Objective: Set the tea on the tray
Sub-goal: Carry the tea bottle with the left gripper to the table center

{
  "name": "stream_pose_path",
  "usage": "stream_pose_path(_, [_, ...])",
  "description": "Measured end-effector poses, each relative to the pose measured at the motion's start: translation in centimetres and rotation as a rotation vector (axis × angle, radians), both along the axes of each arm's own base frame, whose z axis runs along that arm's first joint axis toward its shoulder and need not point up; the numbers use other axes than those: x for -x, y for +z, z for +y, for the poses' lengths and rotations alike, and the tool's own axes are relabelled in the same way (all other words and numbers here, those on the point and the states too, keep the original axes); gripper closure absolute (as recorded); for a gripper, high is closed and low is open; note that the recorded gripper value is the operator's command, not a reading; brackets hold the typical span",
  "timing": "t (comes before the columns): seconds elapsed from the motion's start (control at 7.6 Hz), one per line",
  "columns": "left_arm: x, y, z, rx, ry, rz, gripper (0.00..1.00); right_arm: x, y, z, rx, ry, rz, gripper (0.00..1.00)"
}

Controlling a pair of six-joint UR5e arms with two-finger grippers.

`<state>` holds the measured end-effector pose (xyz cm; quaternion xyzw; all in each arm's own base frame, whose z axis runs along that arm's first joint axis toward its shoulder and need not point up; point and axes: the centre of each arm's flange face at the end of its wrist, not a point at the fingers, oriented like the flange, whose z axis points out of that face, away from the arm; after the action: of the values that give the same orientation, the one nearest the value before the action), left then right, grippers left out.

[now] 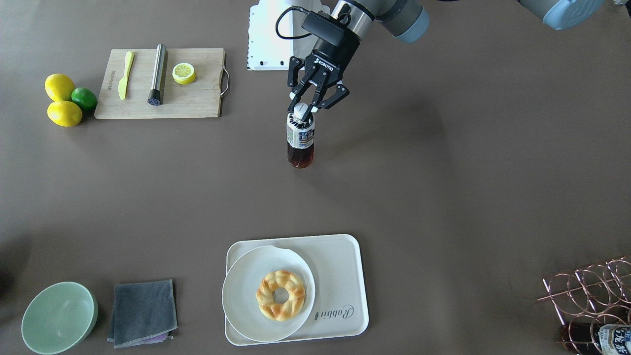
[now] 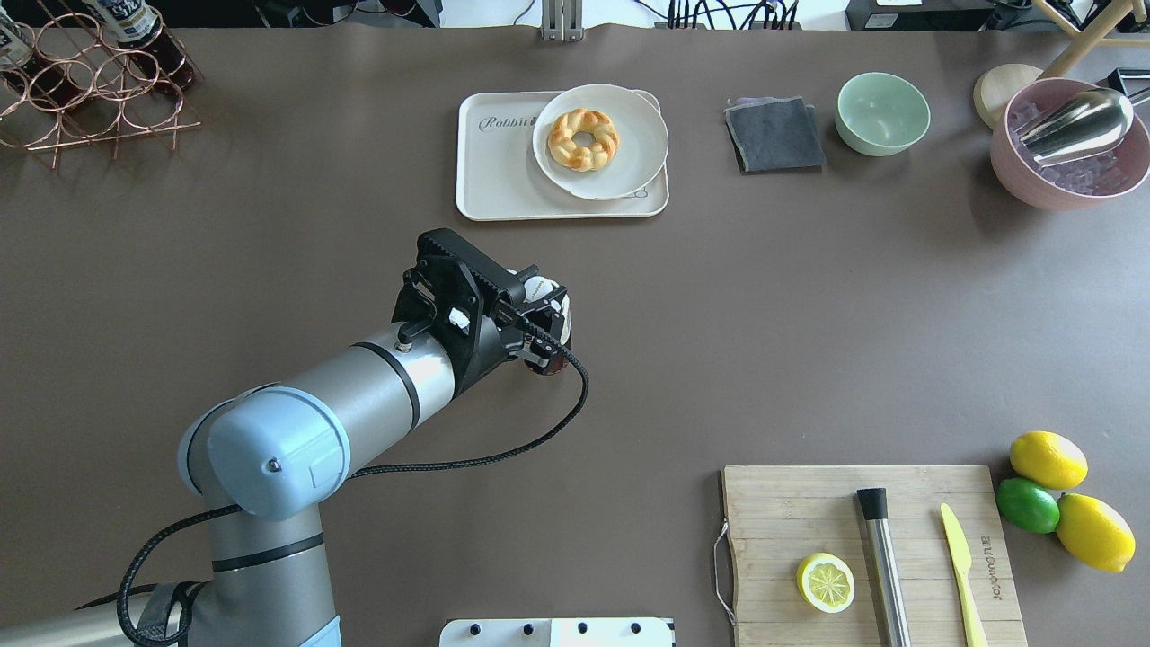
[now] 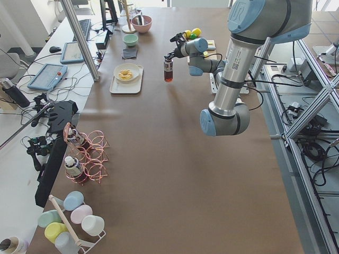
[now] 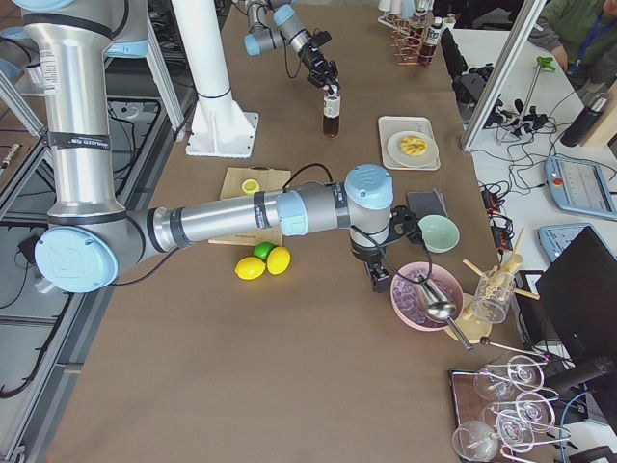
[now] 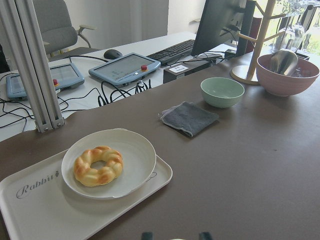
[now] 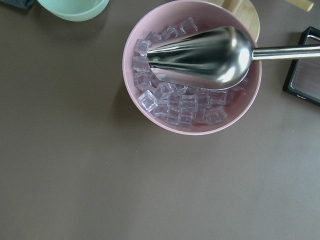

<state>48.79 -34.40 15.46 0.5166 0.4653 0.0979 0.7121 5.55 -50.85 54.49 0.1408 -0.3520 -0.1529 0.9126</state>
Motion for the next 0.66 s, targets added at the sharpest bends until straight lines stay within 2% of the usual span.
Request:
stream_pose_path(0.26, [-0.7, 0.1, 0.4, 0.001, -0.002, -0.006, 1.00, 2.8, -3.2, -2.4, -0.019, -0.010, -0.016, 0.00])
stream_pose_path(0.66, [-1.1, 0.9, 0.3, 0.005, -0.003, -0.020, 1.00, 8.9, -9.0, -5.6, -0.079, -0.080, -0.057, 0.00])
